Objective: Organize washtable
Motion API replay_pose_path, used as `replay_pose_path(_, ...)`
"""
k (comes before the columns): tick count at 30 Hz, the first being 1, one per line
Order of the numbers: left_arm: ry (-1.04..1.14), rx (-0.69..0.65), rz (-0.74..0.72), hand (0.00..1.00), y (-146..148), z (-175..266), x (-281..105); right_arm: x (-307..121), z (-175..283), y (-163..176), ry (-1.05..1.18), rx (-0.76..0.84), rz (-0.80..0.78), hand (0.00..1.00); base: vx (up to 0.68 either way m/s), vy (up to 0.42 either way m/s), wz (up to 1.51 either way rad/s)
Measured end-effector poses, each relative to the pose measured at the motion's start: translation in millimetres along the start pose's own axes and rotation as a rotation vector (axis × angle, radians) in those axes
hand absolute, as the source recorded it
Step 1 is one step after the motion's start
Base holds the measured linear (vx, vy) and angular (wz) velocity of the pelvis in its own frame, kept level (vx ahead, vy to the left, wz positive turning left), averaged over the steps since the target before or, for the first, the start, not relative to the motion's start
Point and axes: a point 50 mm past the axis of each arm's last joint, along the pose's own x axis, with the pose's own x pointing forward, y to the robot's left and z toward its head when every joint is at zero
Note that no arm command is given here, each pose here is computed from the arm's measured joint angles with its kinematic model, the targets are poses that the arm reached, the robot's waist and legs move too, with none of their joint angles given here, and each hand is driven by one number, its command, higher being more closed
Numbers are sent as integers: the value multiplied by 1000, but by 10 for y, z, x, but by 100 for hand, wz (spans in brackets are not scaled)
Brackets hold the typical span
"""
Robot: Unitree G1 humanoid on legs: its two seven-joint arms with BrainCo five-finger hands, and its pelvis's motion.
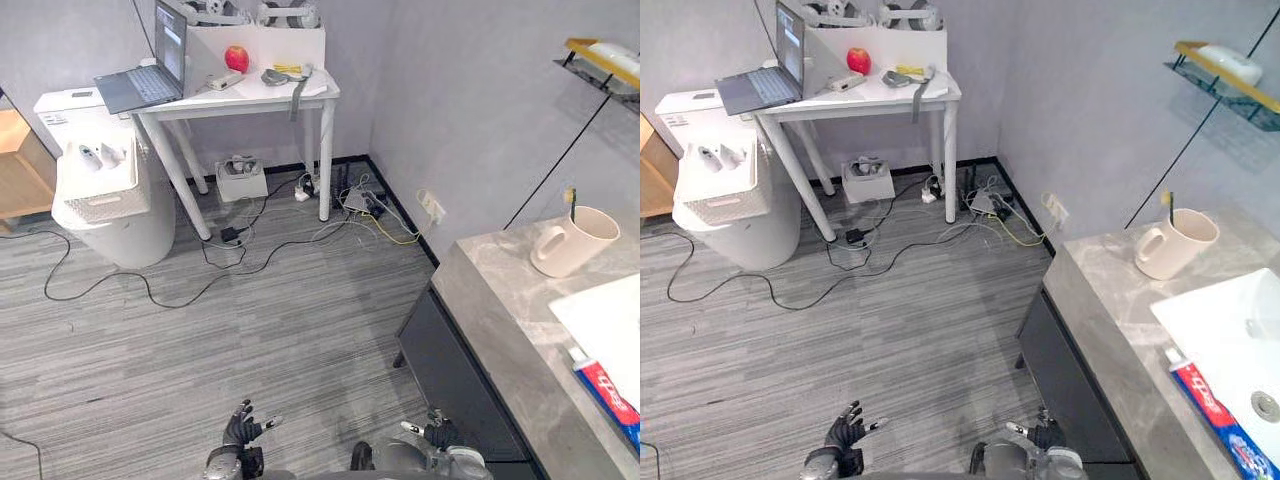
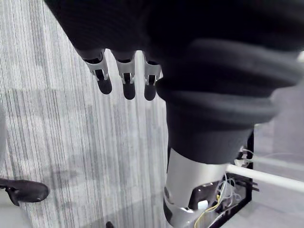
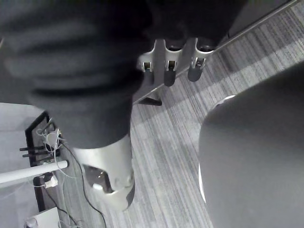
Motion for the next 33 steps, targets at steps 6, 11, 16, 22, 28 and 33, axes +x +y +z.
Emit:
replay_pose_path(6, 3, -2, 7, 0, 16, -30, -19, 39, 64, -101, -7, -17, -22, 0, 93, 122, -56)
replay_pose_path(11, 28, 29, 32, 0, 142, -70, -20, -1, -81, -66, 37, 15, -23, 0, 2, 199, -38)
replay_pose_path(16, 37, 67, 30, 0, 184, -82, -23, -14, -148, -78, 64, 13, -26, 0, -18, 116, -2)
replay_pose_path(22, 84, 73, 52, 0, 275, -214, -76, -16, -184, -195, 89, -20, -44, 0, -39, 18, 1)
replay_pose_path(28, 88, 73, 53, 0, 280, -228, -83, -28, -211, -211, 96, -21, -48, 0, -2, 0, 1)
replay_pose_path(33, 96, 72, 56, 0, 285, -250, -90, -29, -215, -224, 98, -21, -51, 0, -22, -15, -6)
